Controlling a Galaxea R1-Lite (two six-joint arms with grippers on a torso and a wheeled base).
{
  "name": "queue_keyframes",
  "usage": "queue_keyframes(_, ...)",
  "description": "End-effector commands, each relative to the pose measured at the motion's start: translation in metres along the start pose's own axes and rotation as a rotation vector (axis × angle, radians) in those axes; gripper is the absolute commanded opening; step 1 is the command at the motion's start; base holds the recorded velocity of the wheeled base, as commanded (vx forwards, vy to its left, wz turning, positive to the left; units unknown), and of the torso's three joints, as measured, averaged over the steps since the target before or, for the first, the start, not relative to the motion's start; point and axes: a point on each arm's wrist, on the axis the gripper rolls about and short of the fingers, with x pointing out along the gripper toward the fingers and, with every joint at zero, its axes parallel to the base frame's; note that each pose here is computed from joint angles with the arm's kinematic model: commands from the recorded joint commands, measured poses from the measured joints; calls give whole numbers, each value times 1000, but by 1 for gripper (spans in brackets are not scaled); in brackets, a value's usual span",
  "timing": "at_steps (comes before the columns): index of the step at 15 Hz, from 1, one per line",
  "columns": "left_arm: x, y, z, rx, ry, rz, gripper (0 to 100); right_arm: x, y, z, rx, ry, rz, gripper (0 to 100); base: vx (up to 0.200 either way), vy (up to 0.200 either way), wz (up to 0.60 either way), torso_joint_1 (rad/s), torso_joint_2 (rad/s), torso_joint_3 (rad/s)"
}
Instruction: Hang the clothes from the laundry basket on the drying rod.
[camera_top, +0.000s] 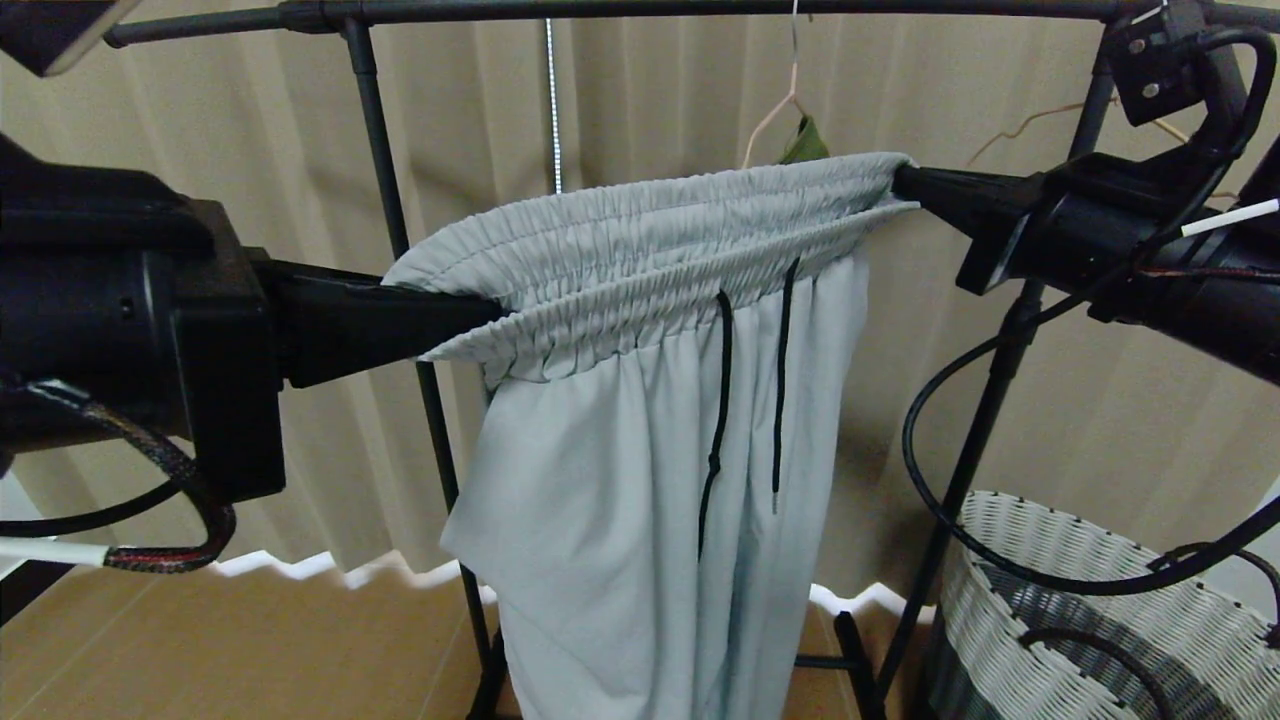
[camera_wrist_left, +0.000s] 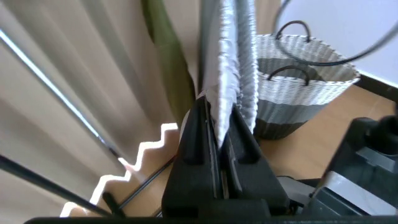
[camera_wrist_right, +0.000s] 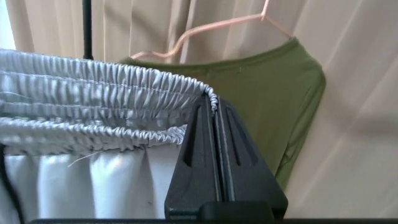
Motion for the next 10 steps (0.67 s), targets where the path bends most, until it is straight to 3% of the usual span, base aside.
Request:
queue_keyframes(1,-3,-1,1,2,-11,1,0,0,0,-1,0,4,-2,0,0,0,0,0,0,0)
queue_keyframes(4,8,6,10,2,-19,60,0,-6,-1,7,-20,-13,-67,0,0,0,0,0,0,0)
queue_keyframes(7,51,23,21,-5,-20,323,0,-21,-5,19,-72,-39,-108,0,0,0,0,0,0,0)
queue_keyframes(10,79,31,1,-6,41,362,0,-40,-6,12,-70,-7,-131,0,0,0,0,0,0,0)
